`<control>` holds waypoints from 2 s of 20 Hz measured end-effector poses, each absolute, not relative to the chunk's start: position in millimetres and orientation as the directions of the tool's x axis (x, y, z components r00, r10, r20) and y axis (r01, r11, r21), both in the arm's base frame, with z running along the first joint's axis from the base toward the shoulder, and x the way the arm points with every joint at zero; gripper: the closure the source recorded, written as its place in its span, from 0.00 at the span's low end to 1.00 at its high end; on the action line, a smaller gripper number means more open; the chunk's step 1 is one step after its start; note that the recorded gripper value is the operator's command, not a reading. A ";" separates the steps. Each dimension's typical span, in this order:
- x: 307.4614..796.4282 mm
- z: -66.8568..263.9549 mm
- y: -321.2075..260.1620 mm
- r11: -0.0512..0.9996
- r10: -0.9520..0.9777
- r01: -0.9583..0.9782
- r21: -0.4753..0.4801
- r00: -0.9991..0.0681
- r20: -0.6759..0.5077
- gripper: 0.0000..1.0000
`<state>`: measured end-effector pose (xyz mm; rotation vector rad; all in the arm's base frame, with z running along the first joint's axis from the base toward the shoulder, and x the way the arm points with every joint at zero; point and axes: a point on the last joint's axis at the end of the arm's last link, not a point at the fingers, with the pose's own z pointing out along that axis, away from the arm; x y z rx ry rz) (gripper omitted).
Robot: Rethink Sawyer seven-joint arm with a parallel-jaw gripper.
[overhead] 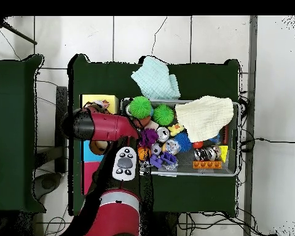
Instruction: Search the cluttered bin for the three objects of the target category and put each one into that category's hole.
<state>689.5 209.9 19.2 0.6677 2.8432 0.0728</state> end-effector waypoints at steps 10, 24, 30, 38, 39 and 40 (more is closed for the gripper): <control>689.2 18.8 209.7 0.895 0.445 0.435 0.096 -0.869 -0.214 1.00; 687.2 18.5 211.8 0.903 0.429 0.422 0.084 -0.869 -0.246 0.00; 686.1 18.3 210.3 0.903 0.428 0.423 0.076 -0.869 -0.248 0.00; 686.0 18.4 211.4 0.903 0.427 0.424 0.070 -0.868 -0.253 0.00; 686.0 18.3 211.5 0.903 0.427 0.424 0.069 -0.868 -0.253 0.00; 686.0 18.3 211.6 0.903 0.427 0.424 0.068 -0.868 -0.253 0.00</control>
